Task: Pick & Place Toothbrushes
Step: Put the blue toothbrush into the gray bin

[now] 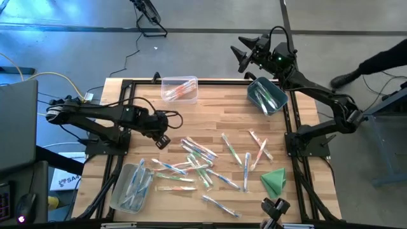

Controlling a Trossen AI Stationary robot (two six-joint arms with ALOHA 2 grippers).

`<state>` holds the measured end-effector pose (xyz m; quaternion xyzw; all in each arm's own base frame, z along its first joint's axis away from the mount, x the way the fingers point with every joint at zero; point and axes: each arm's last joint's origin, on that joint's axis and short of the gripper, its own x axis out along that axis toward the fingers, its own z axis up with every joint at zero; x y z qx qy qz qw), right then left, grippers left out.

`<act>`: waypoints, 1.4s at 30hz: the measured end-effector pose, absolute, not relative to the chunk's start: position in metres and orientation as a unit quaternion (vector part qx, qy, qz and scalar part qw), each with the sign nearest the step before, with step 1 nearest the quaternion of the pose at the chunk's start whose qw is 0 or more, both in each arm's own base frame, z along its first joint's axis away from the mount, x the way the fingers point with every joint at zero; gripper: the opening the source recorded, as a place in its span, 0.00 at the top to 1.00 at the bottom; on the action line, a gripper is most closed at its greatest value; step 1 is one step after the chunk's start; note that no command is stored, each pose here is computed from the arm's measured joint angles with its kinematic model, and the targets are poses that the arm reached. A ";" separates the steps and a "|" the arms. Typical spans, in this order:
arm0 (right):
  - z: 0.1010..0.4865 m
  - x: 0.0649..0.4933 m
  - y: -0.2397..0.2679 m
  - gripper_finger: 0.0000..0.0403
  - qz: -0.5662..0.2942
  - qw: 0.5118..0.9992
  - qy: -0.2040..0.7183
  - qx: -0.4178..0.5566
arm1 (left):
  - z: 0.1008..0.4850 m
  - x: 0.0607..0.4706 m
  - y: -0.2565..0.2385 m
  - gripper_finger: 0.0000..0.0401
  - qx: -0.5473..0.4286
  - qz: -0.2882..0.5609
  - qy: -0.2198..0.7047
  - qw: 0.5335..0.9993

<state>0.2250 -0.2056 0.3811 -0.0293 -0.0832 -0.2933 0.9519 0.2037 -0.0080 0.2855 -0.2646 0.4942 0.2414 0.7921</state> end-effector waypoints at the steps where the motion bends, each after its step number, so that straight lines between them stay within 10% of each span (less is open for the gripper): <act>1: 0.381 0.225 -0.206 0.34 -0.294 0.952 -0.081 -0.028 | 0.284 0.206 -0.008 1.00 -0.254 0.234 0.497 0.796; 16: 0.369 0.226 -0.207 0.34 -0.296 0.955 -0.020 -0.018 | 0.246 0.237 -0.013 1.00 -0.049 0.053 0.621 0.780; 42: 0.362 0.225 -0.208 0.34 -0.331 0.943 0.013 -0.011 | 0.235 0.244 -0.014 1.00 0.066 0.007 0.640 0.765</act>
